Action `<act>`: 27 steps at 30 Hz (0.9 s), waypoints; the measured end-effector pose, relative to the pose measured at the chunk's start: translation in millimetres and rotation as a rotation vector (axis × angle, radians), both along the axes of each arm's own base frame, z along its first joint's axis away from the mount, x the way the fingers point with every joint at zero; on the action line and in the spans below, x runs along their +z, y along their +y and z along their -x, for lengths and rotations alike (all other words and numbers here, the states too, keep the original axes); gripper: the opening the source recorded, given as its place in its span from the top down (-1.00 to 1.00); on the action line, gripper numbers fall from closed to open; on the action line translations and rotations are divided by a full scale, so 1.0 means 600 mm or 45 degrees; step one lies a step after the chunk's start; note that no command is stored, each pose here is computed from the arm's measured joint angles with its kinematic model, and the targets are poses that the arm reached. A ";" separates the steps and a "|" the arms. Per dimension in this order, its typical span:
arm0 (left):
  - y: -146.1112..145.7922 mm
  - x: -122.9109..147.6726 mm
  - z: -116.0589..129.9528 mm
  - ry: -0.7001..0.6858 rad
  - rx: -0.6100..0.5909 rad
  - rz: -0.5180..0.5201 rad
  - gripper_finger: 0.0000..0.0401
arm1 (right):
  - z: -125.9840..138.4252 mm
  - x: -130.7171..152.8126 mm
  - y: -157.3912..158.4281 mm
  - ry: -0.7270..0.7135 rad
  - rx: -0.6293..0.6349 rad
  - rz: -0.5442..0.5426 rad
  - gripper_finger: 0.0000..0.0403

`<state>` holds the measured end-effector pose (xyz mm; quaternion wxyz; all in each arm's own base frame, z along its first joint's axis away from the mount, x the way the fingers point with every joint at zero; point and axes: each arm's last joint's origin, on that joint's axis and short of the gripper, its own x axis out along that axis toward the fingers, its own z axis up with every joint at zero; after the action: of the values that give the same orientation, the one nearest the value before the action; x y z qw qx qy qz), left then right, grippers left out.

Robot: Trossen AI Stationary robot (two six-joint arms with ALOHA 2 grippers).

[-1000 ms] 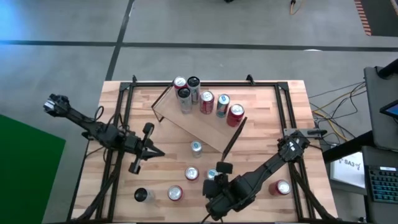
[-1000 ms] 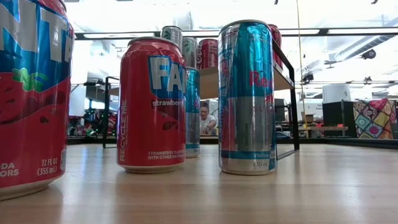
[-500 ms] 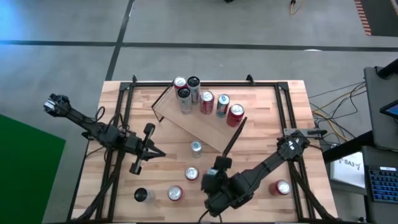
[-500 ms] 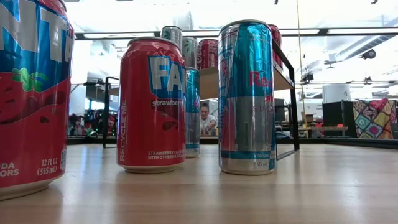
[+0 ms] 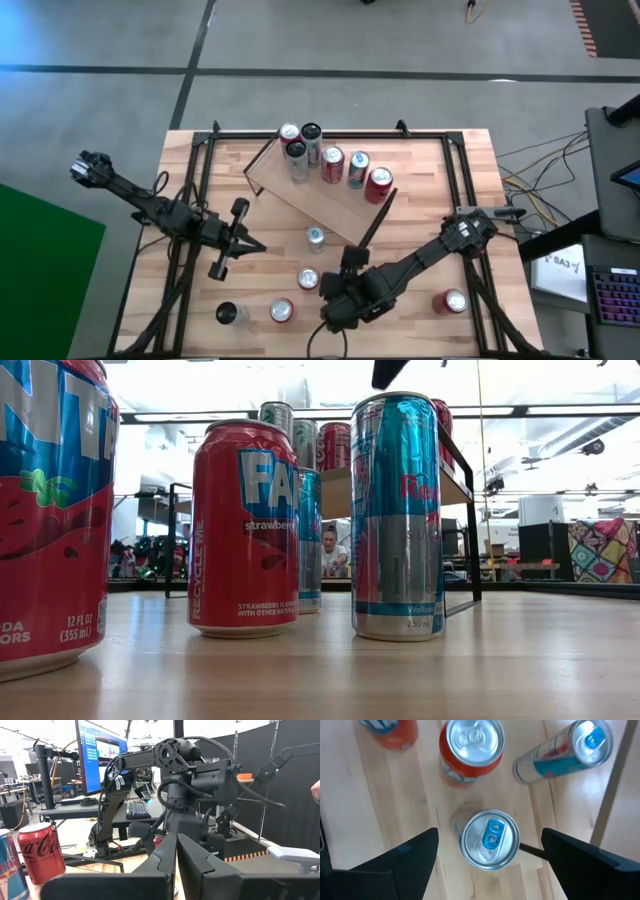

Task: Place canned beverage on shelf
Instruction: Put the silver/blue soda can on the shelf, align with the other silver/blue soda can

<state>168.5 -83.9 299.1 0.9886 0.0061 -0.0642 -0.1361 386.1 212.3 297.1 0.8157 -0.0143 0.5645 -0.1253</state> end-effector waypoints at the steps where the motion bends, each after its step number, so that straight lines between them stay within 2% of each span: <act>1: 0.000 0.000 0.000 0.000 0.000 0.000 1.00 | -0.001 -0.003 -0.002 0.015 0.001 -0.004 -0.70; 16: 0.000 0.000 0.000 -0.002 0.001 -0.009 1.00 | -0.018 -0.044 -0.039 0.182 0.001 -0.082 -0.70; 27: 0.000 0.000 0.000 -0.002 0.001 -0.009 1.00 | -0.032 -0.069 -0.053 0.204 0.002 -0.148 -0.63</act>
<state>168.5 -83.9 299.1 0.9886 0.0098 -0.0646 -0.1359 405.2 180.3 255.7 0.7675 0.0226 0.6343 -0.0899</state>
